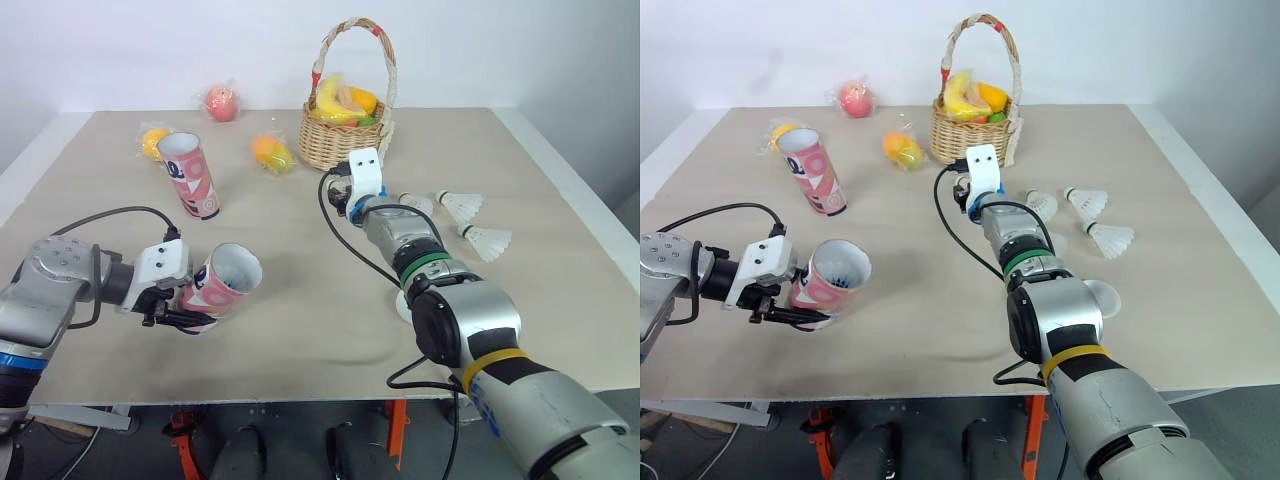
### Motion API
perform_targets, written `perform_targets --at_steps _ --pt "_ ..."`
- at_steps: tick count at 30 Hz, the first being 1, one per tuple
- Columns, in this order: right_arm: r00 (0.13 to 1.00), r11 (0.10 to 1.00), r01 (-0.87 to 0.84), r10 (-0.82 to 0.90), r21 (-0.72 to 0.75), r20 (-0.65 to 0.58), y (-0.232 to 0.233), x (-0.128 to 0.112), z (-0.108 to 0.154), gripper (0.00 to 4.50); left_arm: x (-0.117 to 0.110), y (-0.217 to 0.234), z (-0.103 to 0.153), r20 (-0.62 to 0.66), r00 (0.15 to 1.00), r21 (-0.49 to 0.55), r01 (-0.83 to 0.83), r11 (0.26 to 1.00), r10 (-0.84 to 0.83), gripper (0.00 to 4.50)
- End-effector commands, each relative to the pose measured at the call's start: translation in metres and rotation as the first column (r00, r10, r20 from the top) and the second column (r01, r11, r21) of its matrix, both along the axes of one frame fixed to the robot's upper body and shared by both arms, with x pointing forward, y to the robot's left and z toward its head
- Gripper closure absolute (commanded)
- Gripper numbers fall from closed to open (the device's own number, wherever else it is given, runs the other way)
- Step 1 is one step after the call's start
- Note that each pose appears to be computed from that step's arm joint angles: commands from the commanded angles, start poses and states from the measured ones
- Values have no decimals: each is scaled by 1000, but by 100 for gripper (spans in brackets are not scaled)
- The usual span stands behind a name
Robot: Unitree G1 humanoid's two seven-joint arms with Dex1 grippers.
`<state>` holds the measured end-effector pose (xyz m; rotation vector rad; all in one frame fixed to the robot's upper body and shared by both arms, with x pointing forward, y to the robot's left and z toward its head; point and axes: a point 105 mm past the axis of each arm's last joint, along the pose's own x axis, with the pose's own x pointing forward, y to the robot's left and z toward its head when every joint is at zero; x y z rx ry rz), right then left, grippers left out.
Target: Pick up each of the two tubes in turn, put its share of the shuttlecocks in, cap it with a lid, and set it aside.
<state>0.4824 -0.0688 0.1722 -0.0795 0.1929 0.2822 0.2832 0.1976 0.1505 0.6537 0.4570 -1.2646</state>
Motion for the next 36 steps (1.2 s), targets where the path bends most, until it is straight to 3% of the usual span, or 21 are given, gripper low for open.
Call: perform_targets --at_steps 1,7,10,11,14,20,28,31,36 --pt "1000 1000 6 -7 27 21 3 1 7 203 -5 -9 -11 -56 998 -13 40 999 -41 182" --pt "1000 1000 9 -9 18 10 6 -1 -3 203 -5 -9 -12 -57 998 -16 39 999 -40 182" --pt "1000 1000 8 -8 -2 5 12 -3 -8 288 -4 -11 -12 -54 998 -21 43 999 -44 182" --pt "1000 1000 8 -7 -11 6 12 -3 -9 361 -4 -12 -12 -54 998 -21 44 999 -45 182" --pt "1000 1000 14 -14 -23 15 11 -3 -8 443 -4 -12 -12 -54 998 -23 44 999 -46 182" --pt "998 999 28 -26 -34 49 0 0 -1 443 -6 -13 -13 -58 997 -26 44 999 -46 182" --pt "956 980 -185 198 -77 217 3 -3 34 443 -7 -15 -15 -63 997 -29 49 998 -51 182" --pt "901 948 -289 315 -131 299 4 -12 50 443 -6 -17 -16 -63 996 -33 56 998 -58 182" --pt "739 829 -449 554 -334 382 -1 -53 64 443 -5 -20 -17 -65 995 -36 67 997 -70 182"
